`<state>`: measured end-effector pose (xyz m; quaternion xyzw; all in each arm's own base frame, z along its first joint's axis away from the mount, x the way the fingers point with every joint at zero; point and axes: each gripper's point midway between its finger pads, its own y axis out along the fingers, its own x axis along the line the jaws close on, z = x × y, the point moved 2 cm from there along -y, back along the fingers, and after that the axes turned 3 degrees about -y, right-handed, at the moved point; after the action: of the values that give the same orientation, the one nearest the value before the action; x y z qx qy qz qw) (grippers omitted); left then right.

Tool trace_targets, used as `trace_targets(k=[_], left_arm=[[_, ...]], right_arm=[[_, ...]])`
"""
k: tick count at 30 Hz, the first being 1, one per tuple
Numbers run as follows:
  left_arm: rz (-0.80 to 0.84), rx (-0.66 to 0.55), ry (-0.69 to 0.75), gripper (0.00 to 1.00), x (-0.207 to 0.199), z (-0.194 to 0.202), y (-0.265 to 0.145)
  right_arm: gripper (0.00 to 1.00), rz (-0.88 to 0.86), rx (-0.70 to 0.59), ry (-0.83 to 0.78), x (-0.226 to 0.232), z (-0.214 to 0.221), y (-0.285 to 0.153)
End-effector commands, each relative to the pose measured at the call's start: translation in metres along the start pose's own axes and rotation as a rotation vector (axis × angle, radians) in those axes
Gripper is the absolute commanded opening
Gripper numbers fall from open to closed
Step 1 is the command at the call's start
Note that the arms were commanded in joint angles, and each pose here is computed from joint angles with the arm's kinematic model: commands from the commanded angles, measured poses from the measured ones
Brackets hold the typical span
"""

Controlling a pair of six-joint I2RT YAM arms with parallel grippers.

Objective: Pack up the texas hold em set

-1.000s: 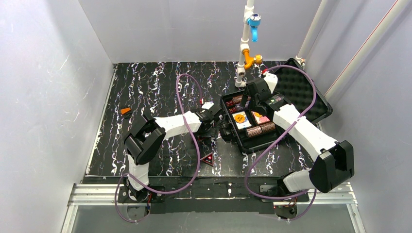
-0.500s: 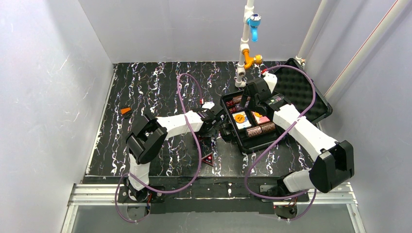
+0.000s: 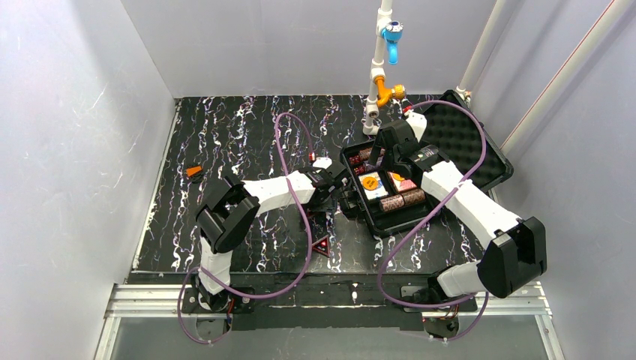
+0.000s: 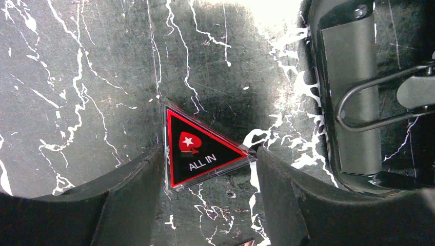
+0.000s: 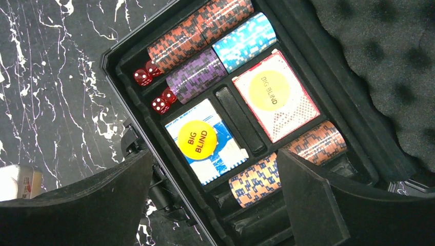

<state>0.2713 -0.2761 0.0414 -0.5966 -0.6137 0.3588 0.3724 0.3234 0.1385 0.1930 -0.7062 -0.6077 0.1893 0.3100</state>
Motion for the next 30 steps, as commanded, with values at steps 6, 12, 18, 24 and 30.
trace_targets(k=[6, 12, 18, 24, 30], left_arm=[[-0.075, 0.005, 0.103, 0.46, 0.015, 0.010, 0.000], [-0.047, -0.018, 0.120, 0.43, 0.011, 0.008, -0.012], [-0.015, -0.031, 0.121, 0.43, 0.005, 0.007, -0.022], [0.030, -0.055, 0.112, 0.43, -0.002, -0.001, -0.037], [0.082, -0.067, 0.089, 0.43, -0.014, -0.011, -0.050]], right_arm=[[0.98, -0.019, -0.020, -0.005, 0.005, -0.002, 0.002], [0.98, -0.016, -0.025, -0.004, 0.004, -0.004, 0.000], [0.98, -0.023, -0.030, 0.002, 0.005, -0.006, -0.002], [0.98, 0.005, -0.058, 0.023, 0.001, -0.014, -0.007], [0.98, 0.020, -0.089, 0.086, -0.002, -0.028, -0.020]])
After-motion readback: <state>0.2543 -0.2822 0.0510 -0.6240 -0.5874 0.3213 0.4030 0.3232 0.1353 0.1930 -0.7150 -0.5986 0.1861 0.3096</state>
